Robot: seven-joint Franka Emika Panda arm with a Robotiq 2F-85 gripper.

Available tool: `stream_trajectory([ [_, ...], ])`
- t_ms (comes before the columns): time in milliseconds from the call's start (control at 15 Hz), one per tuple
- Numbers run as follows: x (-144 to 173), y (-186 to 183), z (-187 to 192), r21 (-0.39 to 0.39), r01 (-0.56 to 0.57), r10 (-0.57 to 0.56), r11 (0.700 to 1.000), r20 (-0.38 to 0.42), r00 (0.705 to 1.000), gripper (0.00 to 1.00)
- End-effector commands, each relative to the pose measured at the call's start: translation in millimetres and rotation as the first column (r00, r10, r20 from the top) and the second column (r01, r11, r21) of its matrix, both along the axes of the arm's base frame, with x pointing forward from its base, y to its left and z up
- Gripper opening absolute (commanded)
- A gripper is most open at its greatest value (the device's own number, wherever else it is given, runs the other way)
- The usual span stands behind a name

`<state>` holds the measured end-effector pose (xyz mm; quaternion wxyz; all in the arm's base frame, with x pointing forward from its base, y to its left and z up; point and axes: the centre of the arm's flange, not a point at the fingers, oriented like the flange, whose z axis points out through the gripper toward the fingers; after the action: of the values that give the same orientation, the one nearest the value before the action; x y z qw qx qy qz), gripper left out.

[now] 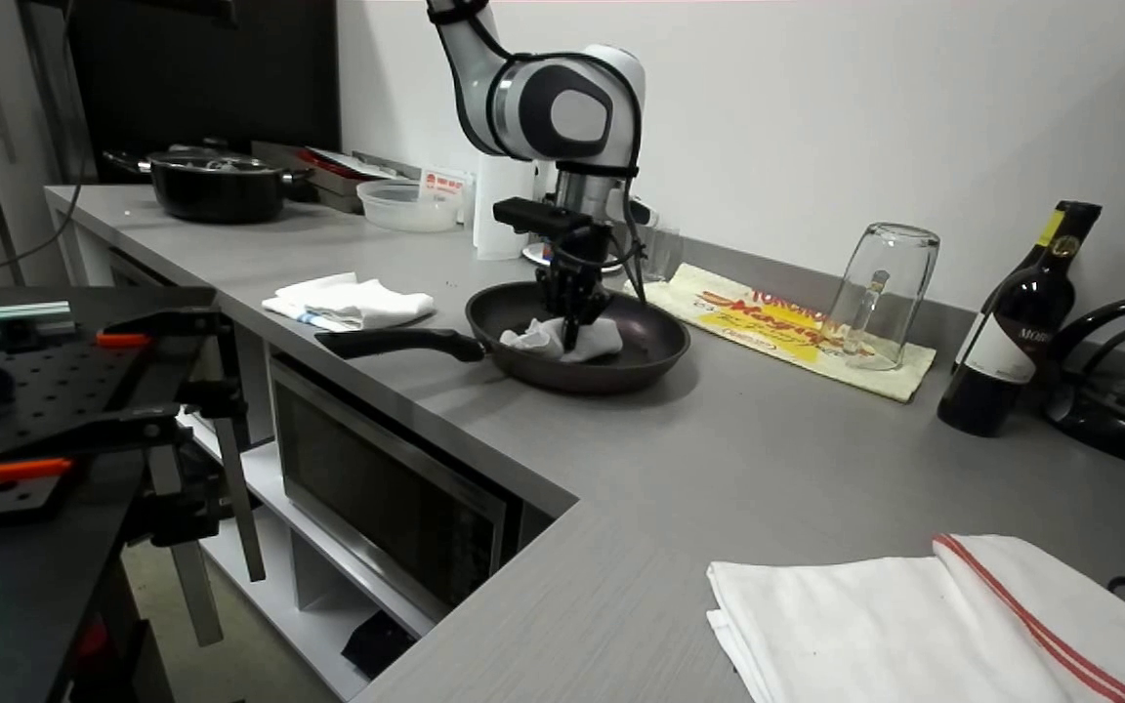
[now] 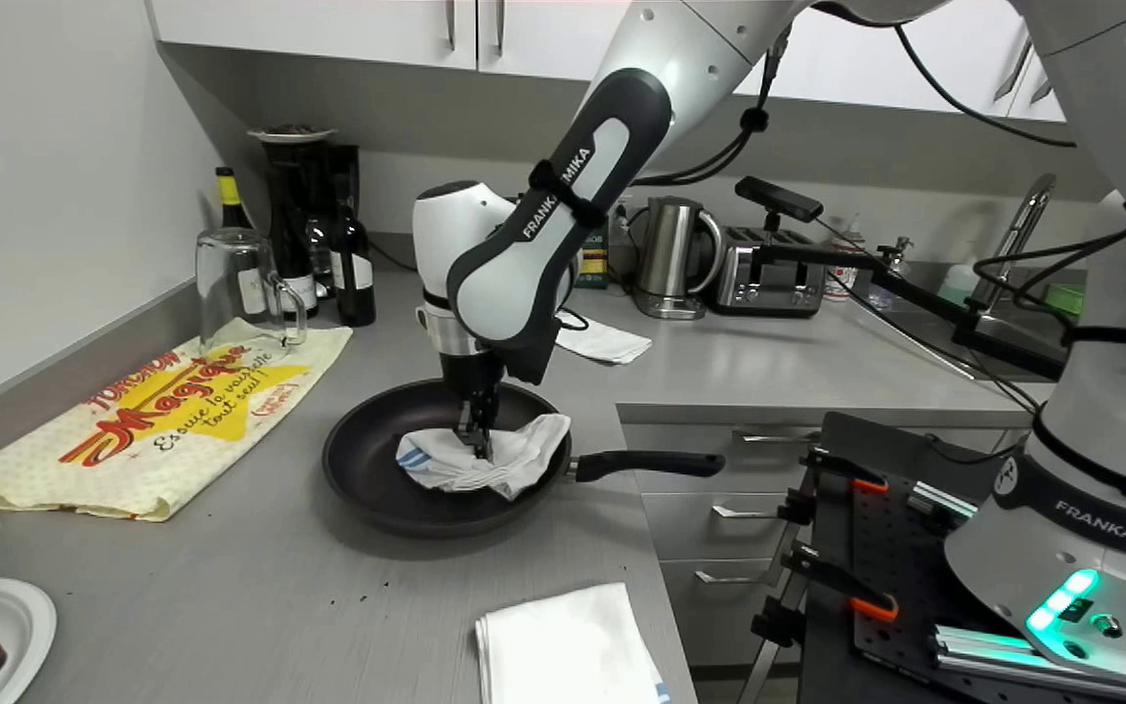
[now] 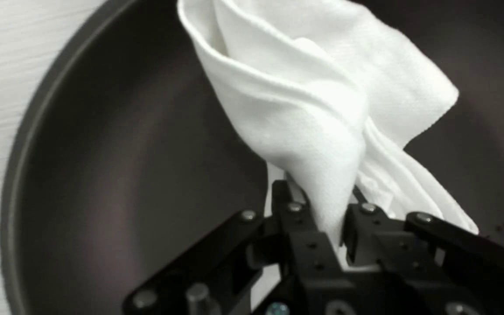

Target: Use the white towel farthest from you to wipe the pan

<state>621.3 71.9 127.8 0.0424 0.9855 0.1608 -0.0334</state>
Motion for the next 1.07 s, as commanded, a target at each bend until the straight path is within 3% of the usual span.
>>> stream_trajectory([
  [0,24.7,-19.7,-26.7,-0.128,0.001,0.008,0.992,0.067,0.998,0.04],
  [600,59.4,-40.3,-18.0,-0.345,-0.012,0.087,0.939,0.205,0.975,0.04],
  [1000,57.7,-30.6,19.5,-0.499,-0.046,0.203,0.865,0.266,0.943,0.04],
])
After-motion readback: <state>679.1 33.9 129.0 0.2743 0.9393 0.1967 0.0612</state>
